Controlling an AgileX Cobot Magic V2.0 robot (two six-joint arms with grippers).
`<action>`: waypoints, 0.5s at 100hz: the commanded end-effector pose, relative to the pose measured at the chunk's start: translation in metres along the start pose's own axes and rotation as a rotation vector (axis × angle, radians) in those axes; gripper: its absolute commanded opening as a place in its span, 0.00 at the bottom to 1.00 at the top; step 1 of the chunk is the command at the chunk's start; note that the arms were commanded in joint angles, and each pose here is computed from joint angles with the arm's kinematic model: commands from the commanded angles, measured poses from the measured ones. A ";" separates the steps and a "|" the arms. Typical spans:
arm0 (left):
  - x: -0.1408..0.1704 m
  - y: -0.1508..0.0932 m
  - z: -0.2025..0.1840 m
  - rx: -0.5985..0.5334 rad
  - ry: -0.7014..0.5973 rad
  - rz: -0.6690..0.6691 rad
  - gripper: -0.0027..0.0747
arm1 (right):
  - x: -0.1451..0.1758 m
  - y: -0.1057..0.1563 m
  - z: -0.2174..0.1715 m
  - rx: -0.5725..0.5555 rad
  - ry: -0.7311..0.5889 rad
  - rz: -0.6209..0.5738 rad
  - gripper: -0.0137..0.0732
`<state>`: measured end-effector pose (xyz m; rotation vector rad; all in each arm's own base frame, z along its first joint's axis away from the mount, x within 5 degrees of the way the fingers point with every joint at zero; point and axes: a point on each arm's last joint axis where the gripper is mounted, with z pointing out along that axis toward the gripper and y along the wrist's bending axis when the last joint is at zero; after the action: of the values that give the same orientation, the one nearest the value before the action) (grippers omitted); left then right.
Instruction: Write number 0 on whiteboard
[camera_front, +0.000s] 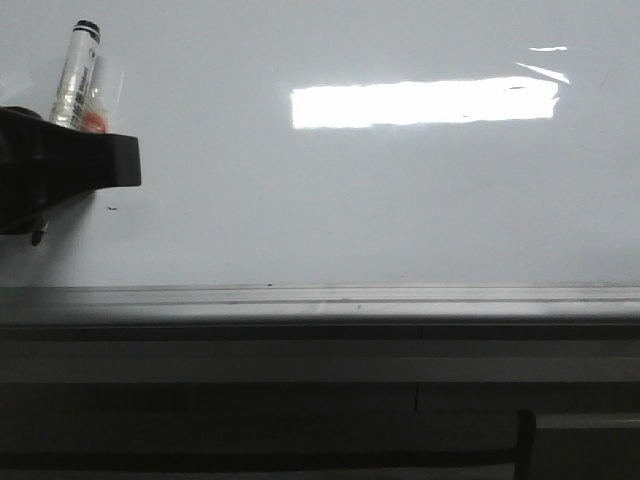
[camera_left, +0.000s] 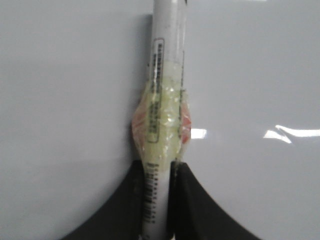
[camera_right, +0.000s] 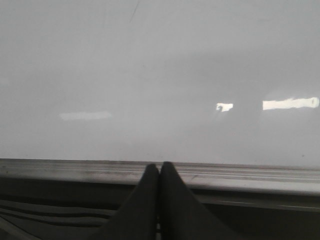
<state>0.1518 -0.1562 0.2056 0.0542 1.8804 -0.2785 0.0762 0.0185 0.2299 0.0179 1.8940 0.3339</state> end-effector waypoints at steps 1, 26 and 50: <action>-0.011 -0.009 0.000 0.068 -0.054 0.020 0.01 | -0.019 0.005 -0.002 -0.032 -0.097 0.034 0.09; -0.024 -0.048 -0.014 0.481 -0.318 0.426 0.01 | -0.056 0.033 -0.017 -0.213 -0.040 -0.387 0.30; -0.023 -0.068 -0.030 0.698 -0.497 0.703 0.01 | -0.079 0.063 -0.019 -0.430 0.040 -0.412 0.60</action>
<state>0.1222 -0.2091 0.2290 1.0110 1.2657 -0.3965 0.0736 0.0550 0.3094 -0.6487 1.8508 0.4139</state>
